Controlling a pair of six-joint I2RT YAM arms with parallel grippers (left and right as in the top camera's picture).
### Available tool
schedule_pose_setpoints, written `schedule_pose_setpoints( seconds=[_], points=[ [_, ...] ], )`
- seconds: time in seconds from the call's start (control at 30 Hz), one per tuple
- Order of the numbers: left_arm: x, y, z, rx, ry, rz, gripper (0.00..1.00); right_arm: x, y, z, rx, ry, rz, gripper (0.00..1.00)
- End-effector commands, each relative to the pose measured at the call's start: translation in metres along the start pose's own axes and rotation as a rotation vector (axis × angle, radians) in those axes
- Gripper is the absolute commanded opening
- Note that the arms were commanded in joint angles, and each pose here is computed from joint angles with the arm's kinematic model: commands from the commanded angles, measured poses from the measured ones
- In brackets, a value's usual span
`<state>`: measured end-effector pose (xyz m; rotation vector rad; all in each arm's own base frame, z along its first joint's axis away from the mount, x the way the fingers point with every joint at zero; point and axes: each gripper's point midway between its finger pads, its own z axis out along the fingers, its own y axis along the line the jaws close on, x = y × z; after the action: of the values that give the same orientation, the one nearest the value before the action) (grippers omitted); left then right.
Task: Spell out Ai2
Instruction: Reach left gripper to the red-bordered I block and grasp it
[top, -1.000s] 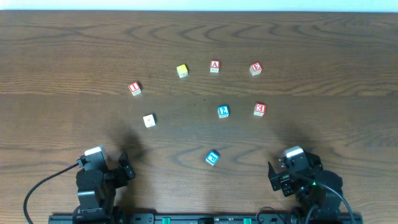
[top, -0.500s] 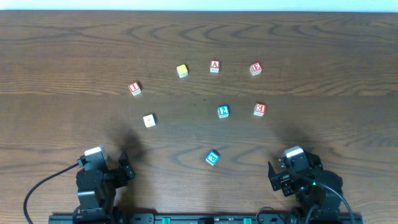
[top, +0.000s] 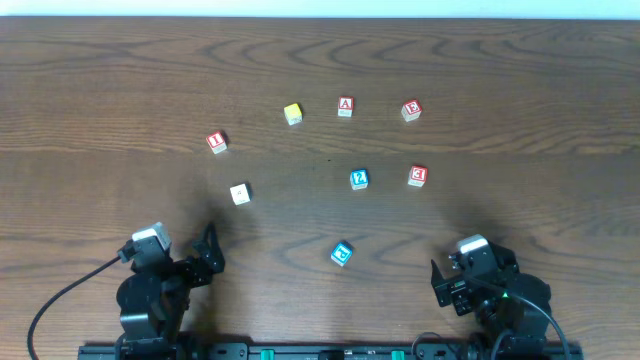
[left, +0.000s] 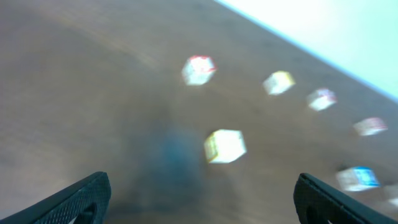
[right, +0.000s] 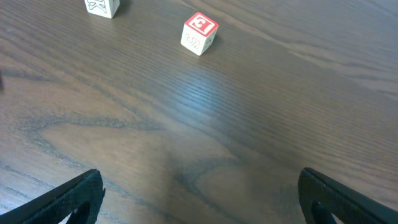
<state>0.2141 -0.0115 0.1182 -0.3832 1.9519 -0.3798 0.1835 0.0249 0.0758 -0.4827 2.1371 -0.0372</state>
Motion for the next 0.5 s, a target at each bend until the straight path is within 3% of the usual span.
schedule_pose_setpoints(
  seconds=[0.0, 0.17, 0.47],
  points=[
    [-0.004, -0.028, -0.001, 0.157, -0.002, 0.007, 0.96, 0.003, 0.000, 0.002, 0.000, 0.005, -0.009, 0.99],
    [-0.017, -0.039, 0.003, 0.204, -0.037, 0.066, 0.95, 0.003, 0.000, 0.002, 0.001, 0.005, -0.009, 0.99],
    [-0.039, -0.039, 0.028, 0.109, 0.118, 0.065, 0.95, 0.003, 0.000, 0.002, 0.001, 0.005, -0.009, 0.99]
  ],
)
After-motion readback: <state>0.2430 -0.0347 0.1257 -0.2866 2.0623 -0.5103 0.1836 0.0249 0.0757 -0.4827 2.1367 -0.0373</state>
